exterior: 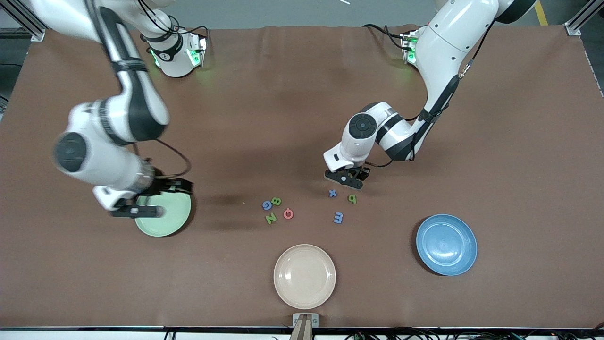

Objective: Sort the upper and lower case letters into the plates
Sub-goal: 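Grasp the green n with the left gripper while the right gripper reaches the N, then drop the n onto the blue plate with the left gripper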

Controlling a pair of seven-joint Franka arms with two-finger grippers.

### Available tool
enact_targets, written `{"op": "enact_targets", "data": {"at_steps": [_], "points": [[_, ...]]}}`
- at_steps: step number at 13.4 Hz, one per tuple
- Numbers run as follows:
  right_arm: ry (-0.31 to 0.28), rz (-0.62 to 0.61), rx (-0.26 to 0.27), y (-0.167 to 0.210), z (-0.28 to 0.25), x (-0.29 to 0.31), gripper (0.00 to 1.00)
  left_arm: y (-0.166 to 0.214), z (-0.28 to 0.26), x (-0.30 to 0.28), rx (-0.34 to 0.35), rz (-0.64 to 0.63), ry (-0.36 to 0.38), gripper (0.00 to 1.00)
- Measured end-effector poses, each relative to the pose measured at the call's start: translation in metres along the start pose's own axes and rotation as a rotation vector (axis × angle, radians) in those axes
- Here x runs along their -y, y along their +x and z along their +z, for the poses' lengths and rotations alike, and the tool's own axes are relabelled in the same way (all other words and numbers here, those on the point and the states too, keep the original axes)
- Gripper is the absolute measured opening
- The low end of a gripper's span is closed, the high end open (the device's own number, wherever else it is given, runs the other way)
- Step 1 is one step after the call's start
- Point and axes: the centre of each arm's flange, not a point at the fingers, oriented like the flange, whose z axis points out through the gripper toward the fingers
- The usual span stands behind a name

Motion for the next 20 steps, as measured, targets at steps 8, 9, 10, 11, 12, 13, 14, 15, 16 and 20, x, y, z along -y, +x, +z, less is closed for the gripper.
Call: {"op": "enact_targets", "data": {"at_steps": [8, 9, 10, 11, 12, 13, 14, 15, 16, 20], "points": [[-0.033, -0.138, -0.072, -0.005, 0.118, 0.138, 0.86, 0.013, -0.010, 0.015, -0.026, -0.021, -0.001, 0.26], [-0.060, -0.171, -0.096, -0.002, 0.127, 0.140, 0.81, 0.022, -0.021, 0.033, -0.048, -0.035, 0.002, 0.26], [-0.083, -0.198, -0.115, 0.000, 0.137, 0.141, 0.69, 0.033, -0.036, 0.058, -0.076, -0.043, 0.008, 0.26], [-0.091, -0.213, -0.130, 0.001, 0.149, 0.141, 0.68, 0.043, -0.053, 0.092, -0.106, -0.051, 0.019, 0.26], [-0.092, -0.222, -0.140, 0.001, 0.160, 0.142, 0.68, 0.050, -0.070, 0.128, -0.132, -0.070, 0.032, 0.26], [-0.090, -0.229, -0.147, 0.000, 0.168, 0.143, 0.68, 0.054, -0.082, 0.162, -0.151, -0.096, 0.044, 0.26], [-0.088, -0.230, -0.152, 0.001, 0.174, 0.146, 0.68, 0.055, -0.089, 0.191, -0.161, -0.118, 0.054, 0.26], [-0.086, -0.226, -0.155, 0.001, 0.176, 0.149, 0.68, 0.054, -0.092, 0.218, -0.164, -0.132, 0.062, 0.26], [-0.084, -0.224, -0.158, 0.001, 0.177, 0.153, 0.68, 0.053, -0.092, 0.240, -0.163, -0.140, 0.068, 0.26], [-0.070, -0.219, -0.177, -0.002, 0.181, 0.168, 0.68, 0.052, -0.081, 0.306, -0.158, -0.178, 0.076, 0.26]]}}
